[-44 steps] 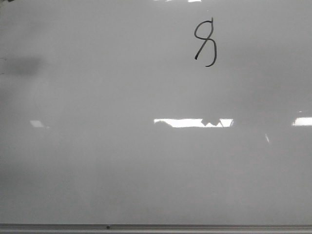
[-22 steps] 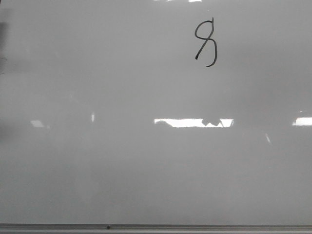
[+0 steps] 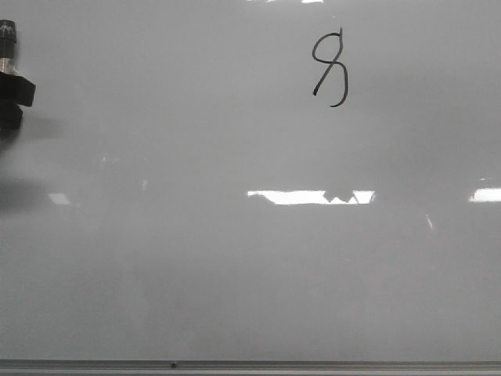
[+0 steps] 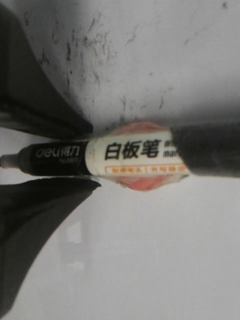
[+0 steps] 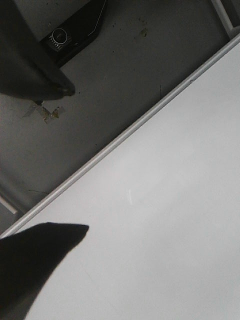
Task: Write number 8 on whiteboard
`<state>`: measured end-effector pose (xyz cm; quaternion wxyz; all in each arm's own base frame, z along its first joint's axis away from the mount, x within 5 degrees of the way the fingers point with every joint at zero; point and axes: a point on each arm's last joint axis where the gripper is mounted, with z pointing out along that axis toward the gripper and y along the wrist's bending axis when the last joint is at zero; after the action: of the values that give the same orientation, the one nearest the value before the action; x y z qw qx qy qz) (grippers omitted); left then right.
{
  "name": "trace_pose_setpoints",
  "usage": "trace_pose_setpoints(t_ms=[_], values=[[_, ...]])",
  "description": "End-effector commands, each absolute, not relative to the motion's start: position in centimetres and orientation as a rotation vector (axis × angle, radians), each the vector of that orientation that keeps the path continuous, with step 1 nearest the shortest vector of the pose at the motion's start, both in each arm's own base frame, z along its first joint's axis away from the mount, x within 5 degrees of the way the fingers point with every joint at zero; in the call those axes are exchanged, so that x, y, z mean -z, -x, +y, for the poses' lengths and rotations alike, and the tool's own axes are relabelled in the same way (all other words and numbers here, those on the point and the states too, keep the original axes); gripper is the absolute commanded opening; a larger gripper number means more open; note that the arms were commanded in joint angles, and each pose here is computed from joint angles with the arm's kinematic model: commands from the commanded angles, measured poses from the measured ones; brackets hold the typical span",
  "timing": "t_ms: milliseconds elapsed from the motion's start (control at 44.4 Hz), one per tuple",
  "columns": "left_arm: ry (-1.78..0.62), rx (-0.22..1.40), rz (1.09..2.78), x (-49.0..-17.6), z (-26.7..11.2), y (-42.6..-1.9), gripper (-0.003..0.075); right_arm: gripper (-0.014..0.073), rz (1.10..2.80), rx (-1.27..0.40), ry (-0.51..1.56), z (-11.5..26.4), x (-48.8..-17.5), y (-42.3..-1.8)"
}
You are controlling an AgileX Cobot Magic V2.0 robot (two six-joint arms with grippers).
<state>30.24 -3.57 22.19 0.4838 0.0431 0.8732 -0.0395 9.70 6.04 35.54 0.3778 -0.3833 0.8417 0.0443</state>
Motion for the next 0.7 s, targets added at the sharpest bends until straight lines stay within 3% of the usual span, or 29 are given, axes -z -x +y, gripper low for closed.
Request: trace_pose_setpoints(t_ms=[0,293,495,675], values=[[-0.092,0.119,1.997,-24.4,-3.7,-30.8,0.0307,0.0538,2.086,-0.118,0.937,6.1,-36.7,-9.9],[-0.149,0.062,2.036,-26.1,-3.4,-29.5,0.0337,0.0538,2.193,-0.105,0.843,5.4,-36.3,-9.6],[-0.179,-0.018,2.055,-30.2,-2.8,-26.5,0.0337,0.0538,2.270,-0.133,0.480,3.7,-36.7,-8.6],[-0.254,-0.013,2.017,-34.3,-4.0,-22.1,0.0337,0.0538,2.200,-0.177,0.427,2.6,-37.4,-6.8]])
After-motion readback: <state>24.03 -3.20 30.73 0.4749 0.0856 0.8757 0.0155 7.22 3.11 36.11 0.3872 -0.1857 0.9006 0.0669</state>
